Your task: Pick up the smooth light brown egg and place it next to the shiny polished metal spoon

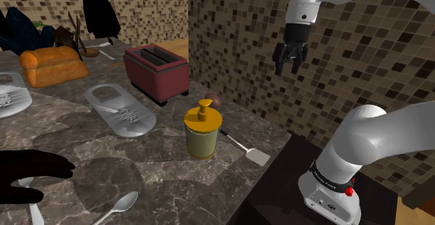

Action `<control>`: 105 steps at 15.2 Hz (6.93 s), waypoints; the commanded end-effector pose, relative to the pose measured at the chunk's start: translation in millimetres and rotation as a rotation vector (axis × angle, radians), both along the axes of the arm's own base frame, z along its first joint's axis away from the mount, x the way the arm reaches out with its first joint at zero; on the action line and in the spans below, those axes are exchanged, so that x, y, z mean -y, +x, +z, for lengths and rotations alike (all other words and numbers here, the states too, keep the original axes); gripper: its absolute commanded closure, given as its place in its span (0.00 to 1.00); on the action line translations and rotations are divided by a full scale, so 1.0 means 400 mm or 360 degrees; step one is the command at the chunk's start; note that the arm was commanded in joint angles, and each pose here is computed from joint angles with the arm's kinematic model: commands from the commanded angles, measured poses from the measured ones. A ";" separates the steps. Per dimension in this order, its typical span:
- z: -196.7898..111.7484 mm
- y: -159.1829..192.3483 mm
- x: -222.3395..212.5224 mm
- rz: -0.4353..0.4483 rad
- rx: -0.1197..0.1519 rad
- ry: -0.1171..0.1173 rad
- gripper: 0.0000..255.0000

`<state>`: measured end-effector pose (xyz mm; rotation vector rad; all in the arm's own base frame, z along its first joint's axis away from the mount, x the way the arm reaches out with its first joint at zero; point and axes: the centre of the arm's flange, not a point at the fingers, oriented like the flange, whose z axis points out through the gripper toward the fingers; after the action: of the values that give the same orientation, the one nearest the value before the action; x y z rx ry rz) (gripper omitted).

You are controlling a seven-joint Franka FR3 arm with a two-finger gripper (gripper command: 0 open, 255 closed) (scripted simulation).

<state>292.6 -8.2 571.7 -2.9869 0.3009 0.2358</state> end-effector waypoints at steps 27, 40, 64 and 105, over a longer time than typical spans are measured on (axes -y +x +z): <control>-0.458 0.723 -0.161 0.0079 -0.0039 -0.0088 0.00; -0.607 0.782 -0.187 0.0088 -0.0044 -0.0098 0.00; -0.488 0.782 -0.187 0.0088 -0.0044 -0.0098 1.00; -0.258 0.390 -0.836 0.0088 -0.0044 -0.0098 1.00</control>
<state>458.1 316.1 470.0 -3.0581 0.2305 0.2785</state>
